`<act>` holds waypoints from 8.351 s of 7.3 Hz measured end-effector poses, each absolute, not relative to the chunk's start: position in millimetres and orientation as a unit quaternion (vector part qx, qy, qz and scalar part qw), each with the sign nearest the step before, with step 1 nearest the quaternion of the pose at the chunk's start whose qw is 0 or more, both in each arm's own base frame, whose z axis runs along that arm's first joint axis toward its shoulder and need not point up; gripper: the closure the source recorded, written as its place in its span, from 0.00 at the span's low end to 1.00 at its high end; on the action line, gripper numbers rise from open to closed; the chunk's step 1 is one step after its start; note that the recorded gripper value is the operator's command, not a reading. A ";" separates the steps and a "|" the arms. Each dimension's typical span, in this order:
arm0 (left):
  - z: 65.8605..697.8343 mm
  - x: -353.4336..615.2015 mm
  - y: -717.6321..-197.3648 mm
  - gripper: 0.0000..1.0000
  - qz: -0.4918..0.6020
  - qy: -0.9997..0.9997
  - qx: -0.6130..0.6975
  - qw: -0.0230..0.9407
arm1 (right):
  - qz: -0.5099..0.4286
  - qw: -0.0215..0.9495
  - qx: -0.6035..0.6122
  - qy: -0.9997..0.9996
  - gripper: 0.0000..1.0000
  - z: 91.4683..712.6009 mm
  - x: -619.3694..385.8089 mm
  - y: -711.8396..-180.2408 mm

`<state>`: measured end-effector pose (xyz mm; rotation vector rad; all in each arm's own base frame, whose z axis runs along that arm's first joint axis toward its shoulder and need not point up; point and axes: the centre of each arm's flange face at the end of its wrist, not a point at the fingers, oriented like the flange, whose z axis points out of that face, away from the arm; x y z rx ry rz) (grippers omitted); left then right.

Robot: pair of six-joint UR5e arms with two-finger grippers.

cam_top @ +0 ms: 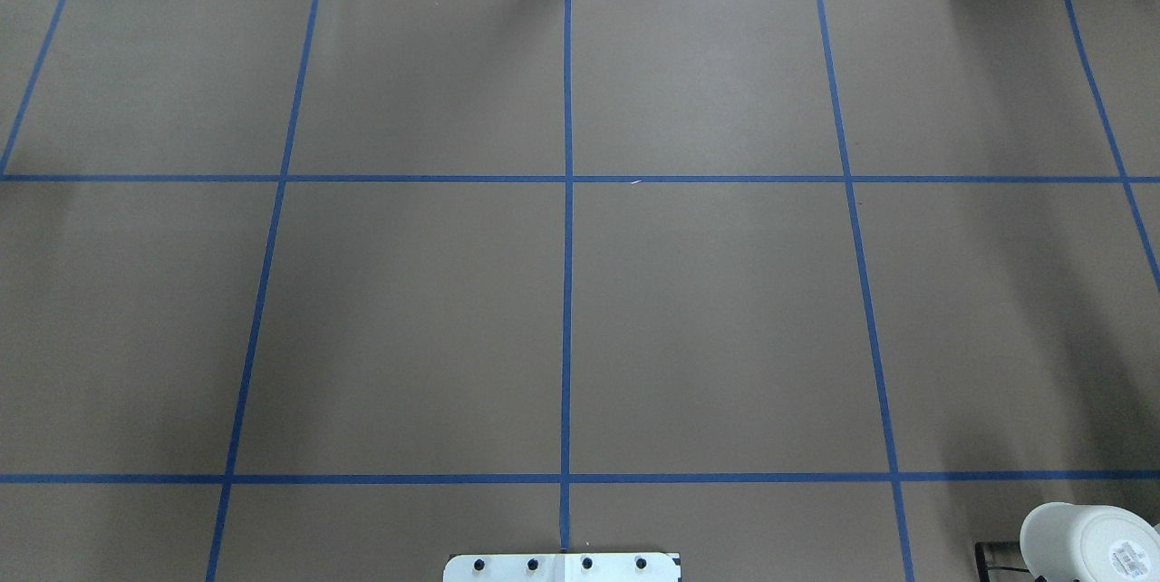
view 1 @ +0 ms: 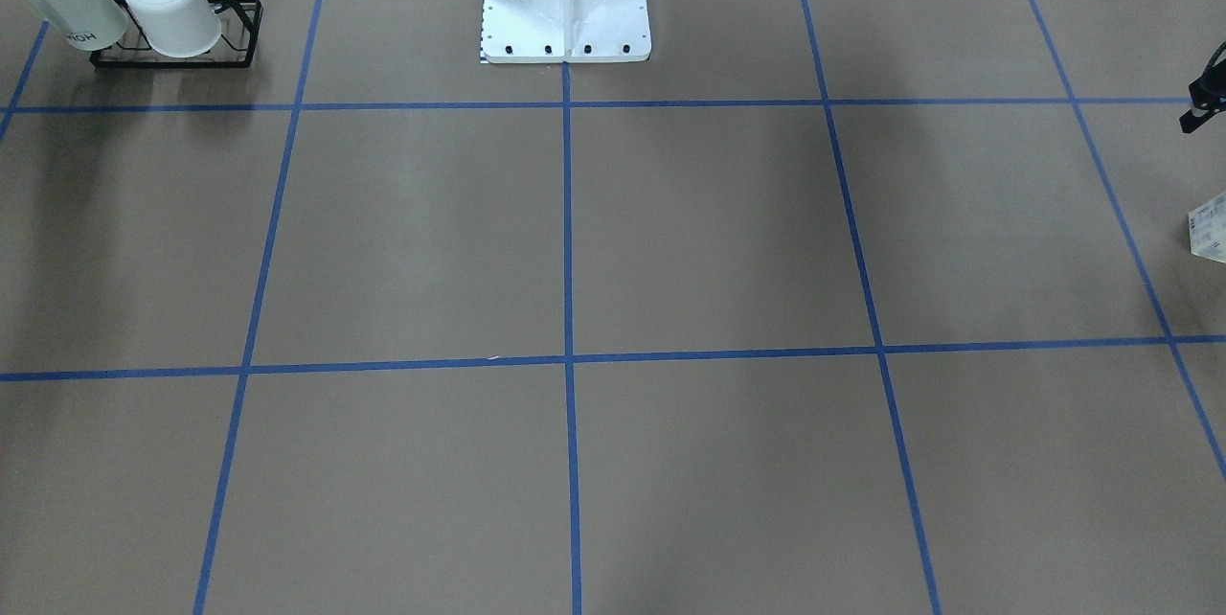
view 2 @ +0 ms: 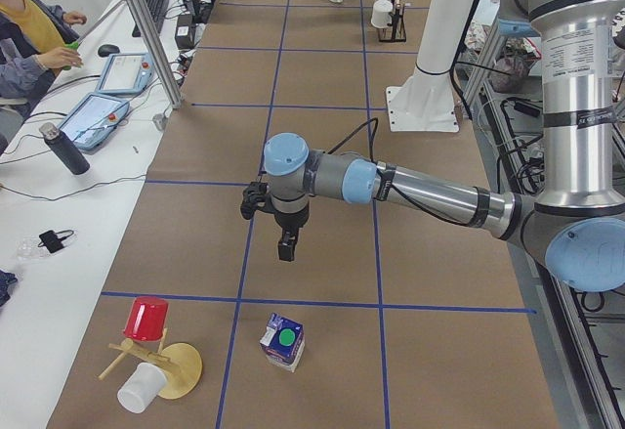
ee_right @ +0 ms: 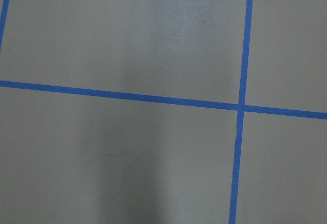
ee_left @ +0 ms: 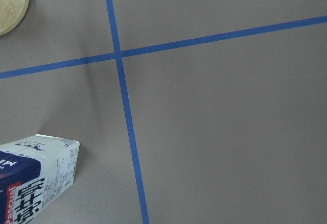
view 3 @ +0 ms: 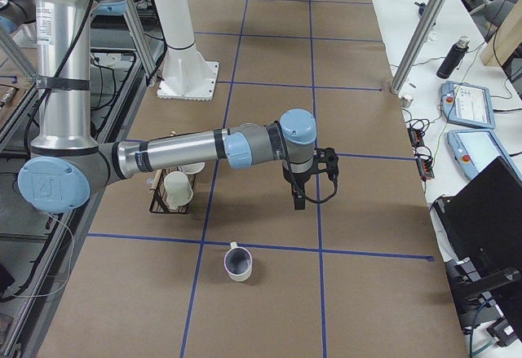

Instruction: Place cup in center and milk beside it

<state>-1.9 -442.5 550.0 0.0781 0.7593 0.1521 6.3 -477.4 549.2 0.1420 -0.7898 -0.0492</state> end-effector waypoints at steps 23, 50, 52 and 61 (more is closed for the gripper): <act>532.3 -4.4 -441.0 0.02 0.077 0.371 0.055 0.924 | -0.038 0.924 -0.023 -0.379 0.40 786.4 66.9 -351.9; 527.4 -11.9 -434.7 0.02 0.075 0.371 0.063 0.924 | -0.138 0.889 0.112 -0.423 1.00 178.5 -528.7 -590.4; 528.2 -12.3 -434.3 0.02 0.074 0.371 0.063 0.924 | -0.140 0.890 0.105 -0.420 1.00 179.1 -538.2 -591.7; 526.3 -25.4 -432.7 0.02 0.054 0.398 0.065 0.913 | -0.120 0.876 0.087 -0.459 0.00 164.5 -476.8 -630.4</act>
